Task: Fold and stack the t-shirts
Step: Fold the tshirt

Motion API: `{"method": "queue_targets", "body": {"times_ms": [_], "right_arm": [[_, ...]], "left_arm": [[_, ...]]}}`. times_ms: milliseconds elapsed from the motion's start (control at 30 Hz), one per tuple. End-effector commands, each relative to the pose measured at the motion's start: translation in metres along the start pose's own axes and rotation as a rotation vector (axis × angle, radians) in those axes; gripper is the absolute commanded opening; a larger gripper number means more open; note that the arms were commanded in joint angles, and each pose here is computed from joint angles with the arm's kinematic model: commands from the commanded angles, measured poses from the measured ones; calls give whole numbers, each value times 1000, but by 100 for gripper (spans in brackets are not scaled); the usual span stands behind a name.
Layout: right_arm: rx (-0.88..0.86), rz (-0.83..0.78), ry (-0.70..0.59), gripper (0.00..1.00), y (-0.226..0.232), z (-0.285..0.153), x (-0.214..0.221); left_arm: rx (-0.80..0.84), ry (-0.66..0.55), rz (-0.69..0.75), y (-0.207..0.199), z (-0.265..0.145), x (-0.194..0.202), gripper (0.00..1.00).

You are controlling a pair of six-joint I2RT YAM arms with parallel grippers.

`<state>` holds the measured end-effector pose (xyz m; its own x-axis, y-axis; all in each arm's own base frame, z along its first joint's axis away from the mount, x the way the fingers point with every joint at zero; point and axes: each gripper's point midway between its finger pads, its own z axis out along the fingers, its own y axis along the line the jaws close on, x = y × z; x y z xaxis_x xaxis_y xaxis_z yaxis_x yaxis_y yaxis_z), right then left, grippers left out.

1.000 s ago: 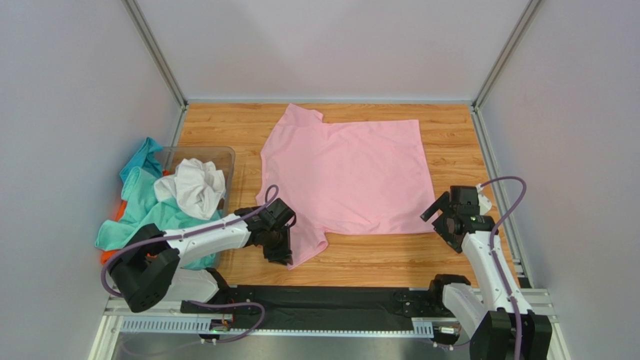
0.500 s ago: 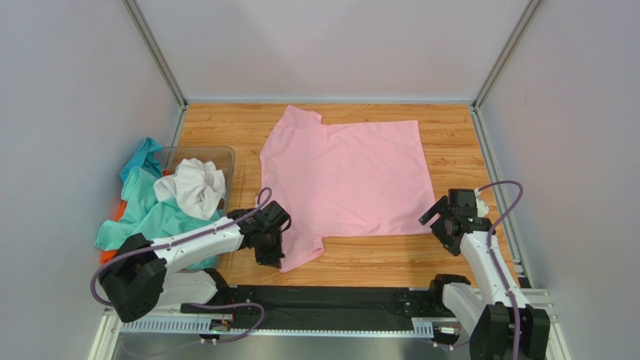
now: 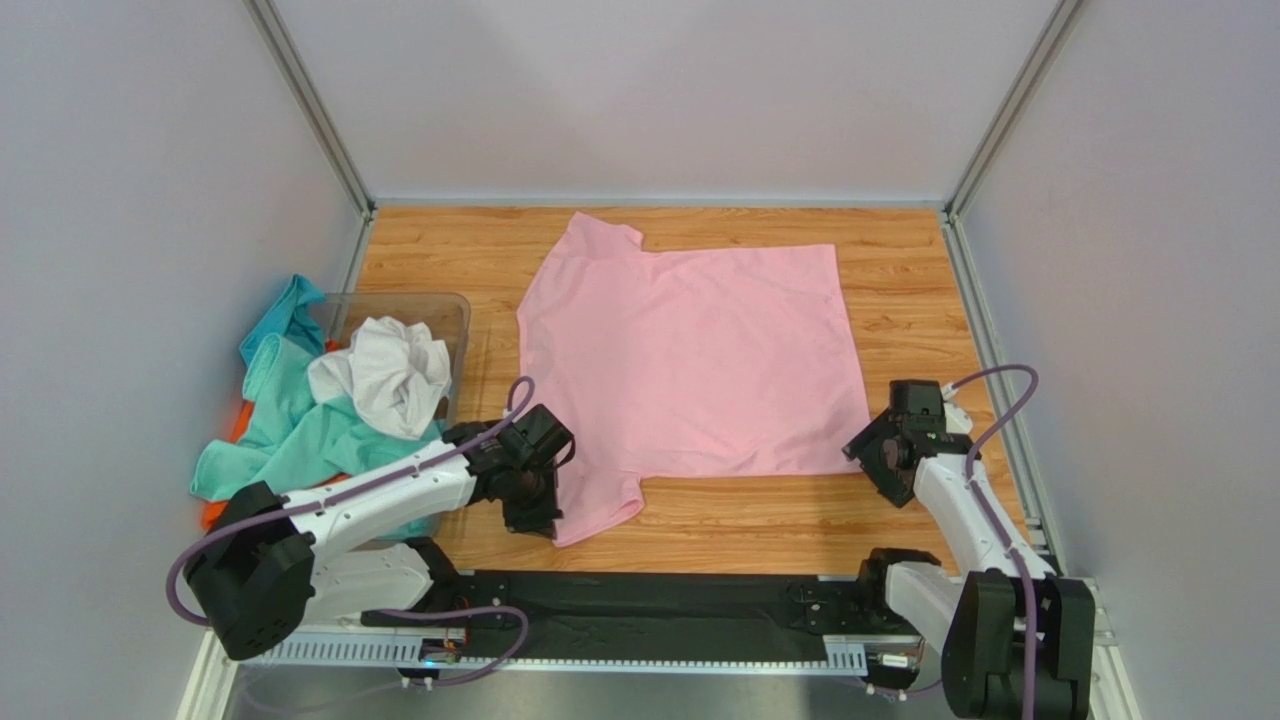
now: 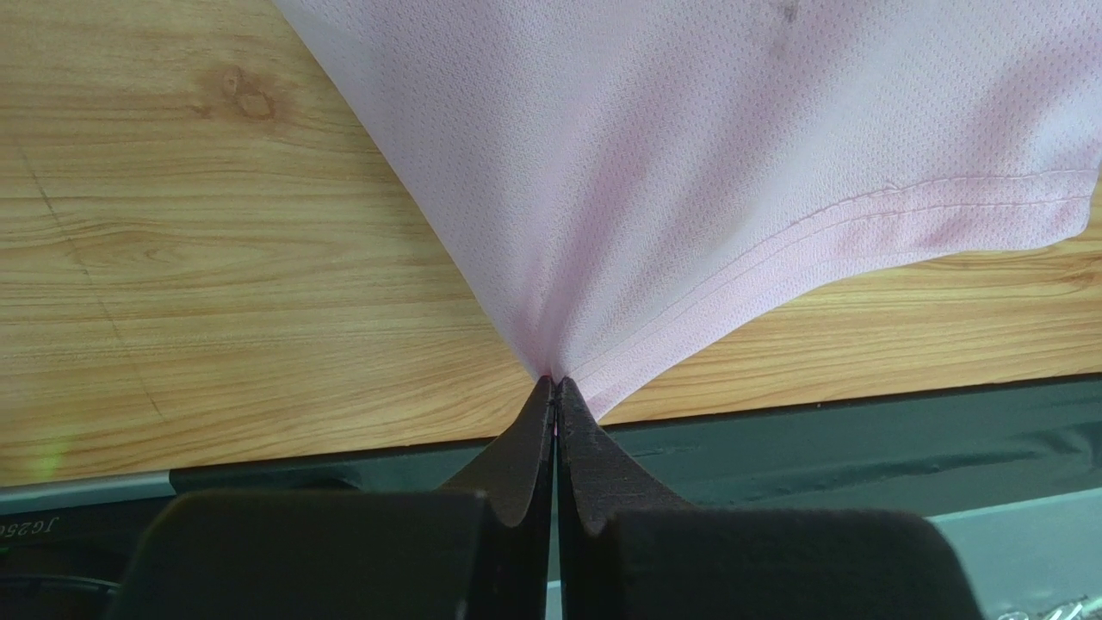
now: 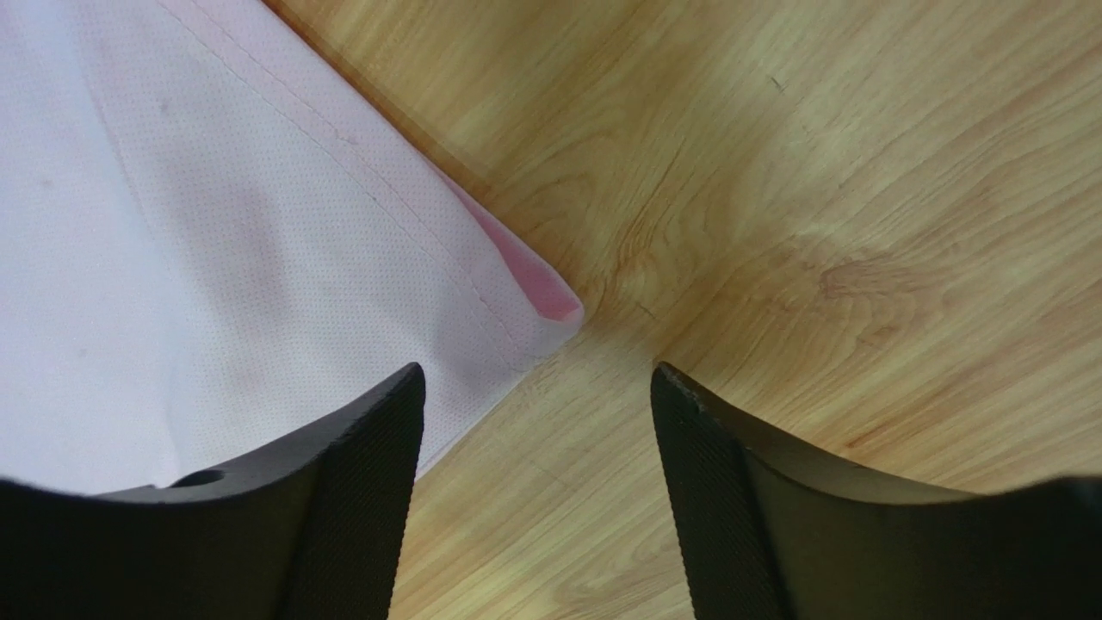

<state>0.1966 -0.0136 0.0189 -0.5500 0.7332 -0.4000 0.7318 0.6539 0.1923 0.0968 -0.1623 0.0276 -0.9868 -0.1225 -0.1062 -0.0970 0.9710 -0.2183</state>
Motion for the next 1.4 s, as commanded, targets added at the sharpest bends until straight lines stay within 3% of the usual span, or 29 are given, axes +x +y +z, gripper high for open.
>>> {"method": "queue_targets", "body": {"times_ms": [0,133,267,533,833,1000,1367], "right_arm": [[-12,36,-37,60,5,6,-9],[3,33,-52,50,1,9,-10],[-3,31,-45,23,1,8,-7],[-3,15,-91,1,-3,2,-14],[-76,32,-73,0,5,-14,-8],[-147,63,-82,0,10,-28,-4],[-188,-23,-89,0,29,-45,-23]], "left_arm": [[-7,-2,-4,1,-2,1,0],[-12,-10,-7,2,-2,0,0],[-12,2,-5,2,-2,2,0],[3,-17,-4,1,-5,0,0],[16,-14,1,1,-7,2,0],[34,-72,-10,3,-14,-4,0],[61,-181,73,-44,-41,-55,0]]}}
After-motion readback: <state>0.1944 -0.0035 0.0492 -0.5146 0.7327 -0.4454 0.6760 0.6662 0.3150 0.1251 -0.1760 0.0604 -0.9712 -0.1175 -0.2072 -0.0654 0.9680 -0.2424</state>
